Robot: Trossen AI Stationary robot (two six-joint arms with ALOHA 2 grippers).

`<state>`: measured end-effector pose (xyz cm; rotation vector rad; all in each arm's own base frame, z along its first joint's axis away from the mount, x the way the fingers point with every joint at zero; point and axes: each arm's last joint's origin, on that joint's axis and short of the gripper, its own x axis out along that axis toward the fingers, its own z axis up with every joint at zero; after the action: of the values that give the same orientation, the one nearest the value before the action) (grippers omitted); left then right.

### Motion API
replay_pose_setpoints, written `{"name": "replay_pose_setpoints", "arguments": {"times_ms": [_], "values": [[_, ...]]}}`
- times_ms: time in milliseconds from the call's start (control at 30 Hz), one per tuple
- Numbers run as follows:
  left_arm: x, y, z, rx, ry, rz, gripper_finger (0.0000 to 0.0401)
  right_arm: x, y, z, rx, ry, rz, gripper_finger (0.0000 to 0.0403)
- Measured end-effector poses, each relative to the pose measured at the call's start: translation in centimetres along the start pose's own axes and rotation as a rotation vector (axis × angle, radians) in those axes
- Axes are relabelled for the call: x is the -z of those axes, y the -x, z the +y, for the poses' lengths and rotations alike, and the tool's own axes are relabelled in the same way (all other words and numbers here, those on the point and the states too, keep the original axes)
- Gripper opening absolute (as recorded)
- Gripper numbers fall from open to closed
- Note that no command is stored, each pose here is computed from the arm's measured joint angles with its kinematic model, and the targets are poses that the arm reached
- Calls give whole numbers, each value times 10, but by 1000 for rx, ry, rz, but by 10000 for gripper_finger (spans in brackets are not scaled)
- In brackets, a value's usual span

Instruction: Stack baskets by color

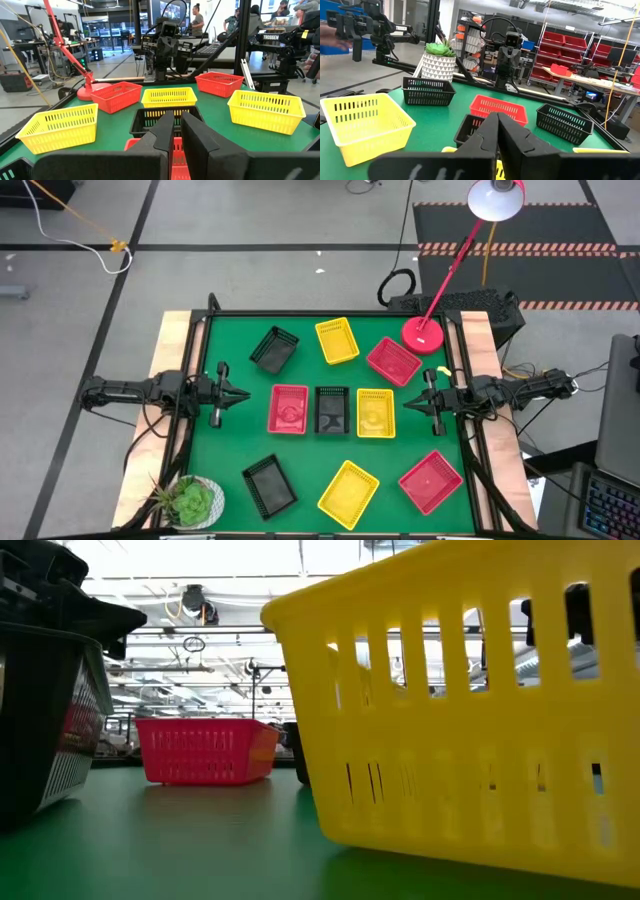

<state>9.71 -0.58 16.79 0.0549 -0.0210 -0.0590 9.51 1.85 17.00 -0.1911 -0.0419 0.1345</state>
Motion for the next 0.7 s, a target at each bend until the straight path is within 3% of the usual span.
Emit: {"name": "replay_pose_setpoints", "arguments": {"times_ms": [567, 700], "values": [[0, 0, 0, 0, 0, 0, 37, -1, 0, 0, 1, 3, -7, 0], [0, 0, 0, 0, 0, 0, 37, -1, 0, 0, 1, -48, -8, 0]]}}
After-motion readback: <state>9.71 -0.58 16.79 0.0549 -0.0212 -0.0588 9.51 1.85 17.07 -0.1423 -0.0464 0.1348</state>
